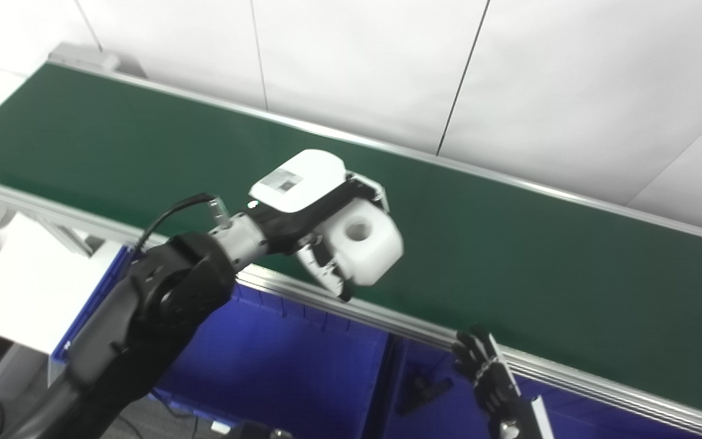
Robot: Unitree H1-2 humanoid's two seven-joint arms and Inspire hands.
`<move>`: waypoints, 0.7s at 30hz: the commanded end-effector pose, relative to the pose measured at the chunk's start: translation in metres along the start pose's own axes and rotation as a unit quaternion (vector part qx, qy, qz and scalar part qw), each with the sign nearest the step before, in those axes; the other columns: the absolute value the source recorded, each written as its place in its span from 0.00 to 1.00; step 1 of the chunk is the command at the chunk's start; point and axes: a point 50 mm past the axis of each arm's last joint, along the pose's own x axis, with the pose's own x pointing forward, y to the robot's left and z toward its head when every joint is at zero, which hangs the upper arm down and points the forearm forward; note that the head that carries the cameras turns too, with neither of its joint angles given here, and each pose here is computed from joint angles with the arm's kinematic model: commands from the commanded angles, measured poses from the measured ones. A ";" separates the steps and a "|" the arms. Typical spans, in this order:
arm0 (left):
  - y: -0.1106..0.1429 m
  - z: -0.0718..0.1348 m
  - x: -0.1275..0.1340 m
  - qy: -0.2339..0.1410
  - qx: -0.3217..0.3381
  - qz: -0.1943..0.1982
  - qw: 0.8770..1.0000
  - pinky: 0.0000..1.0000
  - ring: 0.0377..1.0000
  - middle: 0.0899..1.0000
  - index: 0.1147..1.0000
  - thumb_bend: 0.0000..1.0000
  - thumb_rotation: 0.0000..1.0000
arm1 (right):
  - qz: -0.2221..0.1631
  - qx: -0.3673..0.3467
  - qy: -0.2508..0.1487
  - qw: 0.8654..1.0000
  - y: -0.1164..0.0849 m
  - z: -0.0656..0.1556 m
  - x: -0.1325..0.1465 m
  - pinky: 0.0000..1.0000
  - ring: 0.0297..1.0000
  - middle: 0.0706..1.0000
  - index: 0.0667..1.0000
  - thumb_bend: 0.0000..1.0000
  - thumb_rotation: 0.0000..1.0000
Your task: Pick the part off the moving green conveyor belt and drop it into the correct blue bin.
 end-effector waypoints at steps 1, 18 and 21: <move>0.005 0.003 -0.015 0.005 0.012 0.022 1.000 0.33 0.39 0.41 0.45 0.52 0.00 | 0.006 0.003 -0.016 1.000 -0.002 0.012 0.000 0.84 0.87 0.88 0.94 0.87 1.00; -0.097 0.035 -0.082 0.099 -0.023 -0.018 0.995 0.25 0.29 0.34 0.45 0.51 0.00 | 0.009 0.005 -0.006 1.000 -0.007 0.016 0.001 0.83 0.87 0.88 0.93 0.85 0.97; -0.104 0.033 -0.081 0.102 -0.017 -0.027 0.994 0.21 0.25 0.40 0.43 0.52 0.00 | 0.010 0.004 -0.007 1.000 -0.006 0.016 0.001 0.83 0.87 0.88 0.93 0.86 0.97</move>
